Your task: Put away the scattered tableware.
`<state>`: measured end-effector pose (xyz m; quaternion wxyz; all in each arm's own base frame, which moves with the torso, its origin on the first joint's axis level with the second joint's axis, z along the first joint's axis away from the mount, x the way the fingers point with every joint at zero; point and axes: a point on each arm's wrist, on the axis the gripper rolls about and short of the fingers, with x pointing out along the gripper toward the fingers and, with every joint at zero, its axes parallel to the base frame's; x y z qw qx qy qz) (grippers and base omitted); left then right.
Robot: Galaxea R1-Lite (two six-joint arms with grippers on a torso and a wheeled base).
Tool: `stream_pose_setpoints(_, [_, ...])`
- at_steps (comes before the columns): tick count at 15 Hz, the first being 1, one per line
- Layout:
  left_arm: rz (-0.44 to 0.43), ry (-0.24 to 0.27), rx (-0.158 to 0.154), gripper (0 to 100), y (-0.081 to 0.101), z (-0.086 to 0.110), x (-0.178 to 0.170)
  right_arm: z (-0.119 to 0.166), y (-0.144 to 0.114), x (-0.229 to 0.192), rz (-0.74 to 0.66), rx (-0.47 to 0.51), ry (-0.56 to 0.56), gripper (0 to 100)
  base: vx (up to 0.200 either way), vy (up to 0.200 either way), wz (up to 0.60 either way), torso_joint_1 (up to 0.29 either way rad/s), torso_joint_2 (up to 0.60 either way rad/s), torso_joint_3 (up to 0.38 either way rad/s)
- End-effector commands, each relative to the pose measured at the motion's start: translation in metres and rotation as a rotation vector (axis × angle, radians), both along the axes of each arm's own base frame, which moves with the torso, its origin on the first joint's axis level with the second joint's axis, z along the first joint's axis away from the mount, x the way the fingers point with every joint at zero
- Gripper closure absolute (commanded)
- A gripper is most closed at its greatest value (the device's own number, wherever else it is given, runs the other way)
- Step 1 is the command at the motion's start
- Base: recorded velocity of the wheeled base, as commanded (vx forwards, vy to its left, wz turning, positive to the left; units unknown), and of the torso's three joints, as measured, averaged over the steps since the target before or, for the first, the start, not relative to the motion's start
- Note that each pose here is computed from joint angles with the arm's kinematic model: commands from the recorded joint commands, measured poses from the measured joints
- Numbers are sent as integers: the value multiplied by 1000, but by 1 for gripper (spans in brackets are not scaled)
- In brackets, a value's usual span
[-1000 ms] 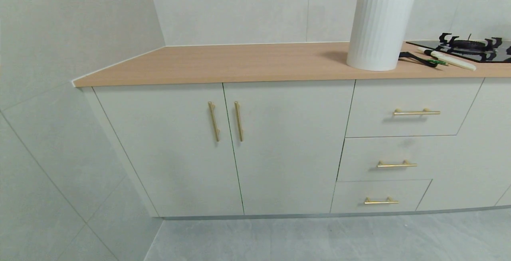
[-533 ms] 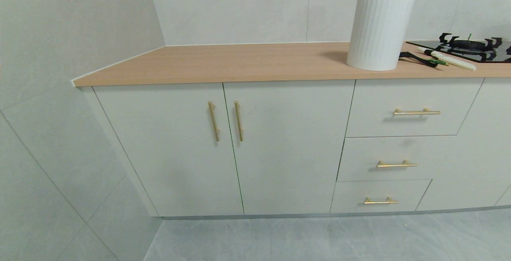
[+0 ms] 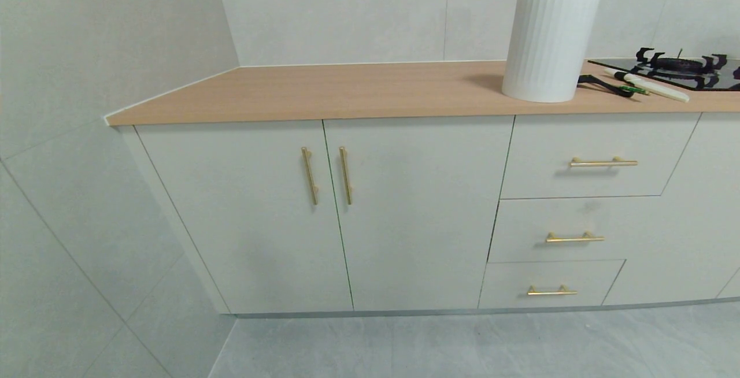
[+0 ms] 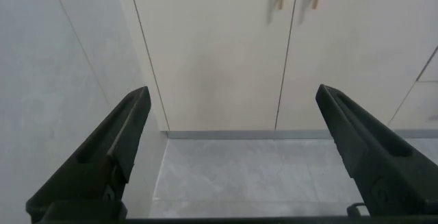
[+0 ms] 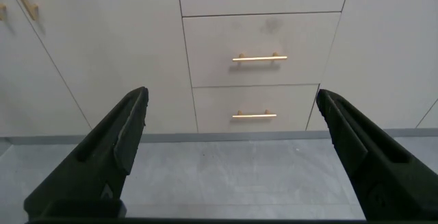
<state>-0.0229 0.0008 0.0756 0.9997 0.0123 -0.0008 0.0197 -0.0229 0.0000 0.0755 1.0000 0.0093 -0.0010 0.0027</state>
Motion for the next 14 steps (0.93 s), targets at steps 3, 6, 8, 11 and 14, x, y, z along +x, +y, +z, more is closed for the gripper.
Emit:
stream_pose_setpoints(3, [2,-1,-31,0,0,0,0,0,0,0,1,-8,4,0,0,0,0,0,0,0])
stream_pose_setpoints(6, [2,-2,-31,0,0,0,0,0,0,0,1,-5,4,0,0,0,0,0,0,0])
stream_pose_setpoints(8, [2,-1,-31,0,0,0,0,0,0,0,1,-6,4,0,0,0,0,0,0,0])
stream_pose_setpoints(11, [2,-1,-31,0,0,0,0,0,0,0,1,-6,5,0,0,0,0,0,0,0])
stream_pose_setpoints(14, [2,-2,-34,0,0,0,0,0,0,0,2,-8,5,0,0,0,0,0,0,0])
